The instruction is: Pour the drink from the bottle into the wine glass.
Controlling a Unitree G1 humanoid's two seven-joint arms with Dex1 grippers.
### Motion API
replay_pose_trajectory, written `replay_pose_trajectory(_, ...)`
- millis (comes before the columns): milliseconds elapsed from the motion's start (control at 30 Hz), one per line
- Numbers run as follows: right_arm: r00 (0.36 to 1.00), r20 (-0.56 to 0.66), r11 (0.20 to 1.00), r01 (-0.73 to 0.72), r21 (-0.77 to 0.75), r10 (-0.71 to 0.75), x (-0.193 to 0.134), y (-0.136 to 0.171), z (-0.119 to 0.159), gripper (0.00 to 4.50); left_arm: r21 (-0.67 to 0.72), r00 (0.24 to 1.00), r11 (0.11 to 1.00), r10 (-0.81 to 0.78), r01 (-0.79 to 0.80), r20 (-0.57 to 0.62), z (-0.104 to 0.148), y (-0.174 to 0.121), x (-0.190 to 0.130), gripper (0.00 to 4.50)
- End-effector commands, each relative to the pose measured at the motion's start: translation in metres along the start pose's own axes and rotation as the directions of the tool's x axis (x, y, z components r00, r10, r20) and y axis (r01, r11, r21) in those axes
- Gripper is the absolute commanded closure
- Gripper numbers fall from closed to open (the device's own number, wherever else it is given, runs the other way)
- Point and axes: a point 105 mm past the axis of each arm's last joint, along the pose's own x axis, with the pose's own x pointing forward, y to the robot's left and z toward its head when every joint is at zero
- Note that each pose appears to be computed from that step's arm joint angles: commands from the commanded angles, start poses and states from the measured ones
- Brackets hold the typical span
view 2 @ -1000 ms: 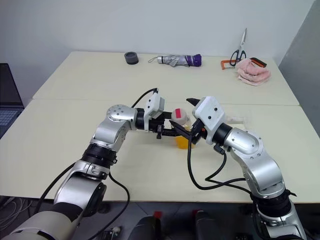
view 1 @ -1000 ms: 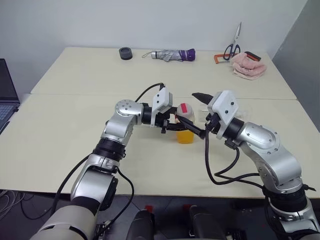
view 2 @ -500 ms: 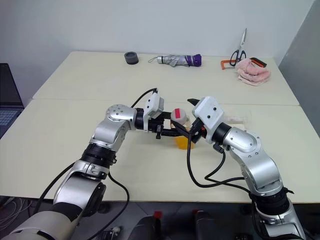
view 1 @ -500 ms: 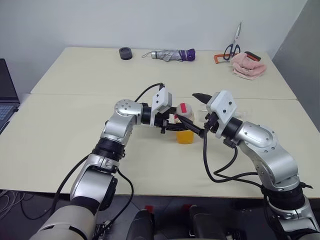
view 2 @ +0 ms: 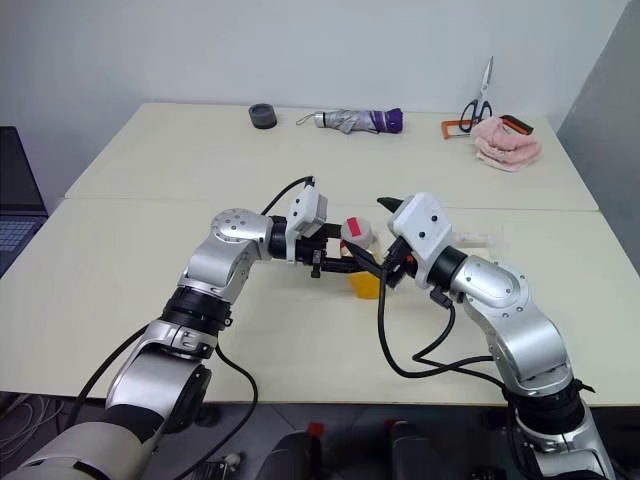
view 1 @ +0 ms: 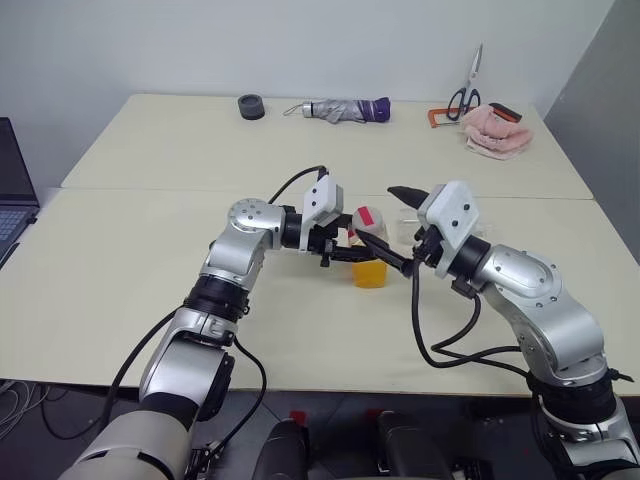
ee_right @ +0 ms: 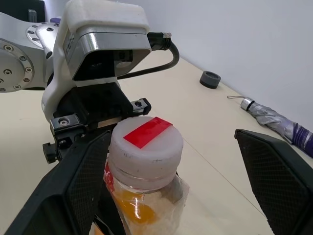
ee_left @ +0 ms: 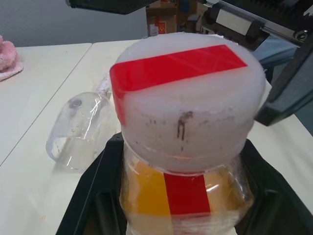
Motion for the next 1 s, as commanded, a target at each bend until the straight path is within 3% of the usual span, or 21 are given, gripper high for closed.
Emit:
replay_pose_trajectory(33, 0.999, 0.032, 0.999, 0.023, -0.031, -0.022, -0.007, -0.005, 0.012, 0.2, 0.048, 1.0, 0.999, -0.004, 0.004, 0.003, 0.011, 0.003, -0.004, 2.34)
replay_pose_trajectory(1000, 0.999, 0.01, 0.998, 0.053, -0.031, -0.053, -0.019, -0.014, 0.008, 0.2, 0.048, 1.0, 0.999, -0.012, 0.012, -0.004, 0.01, 0.003, -0.005, 2.34)
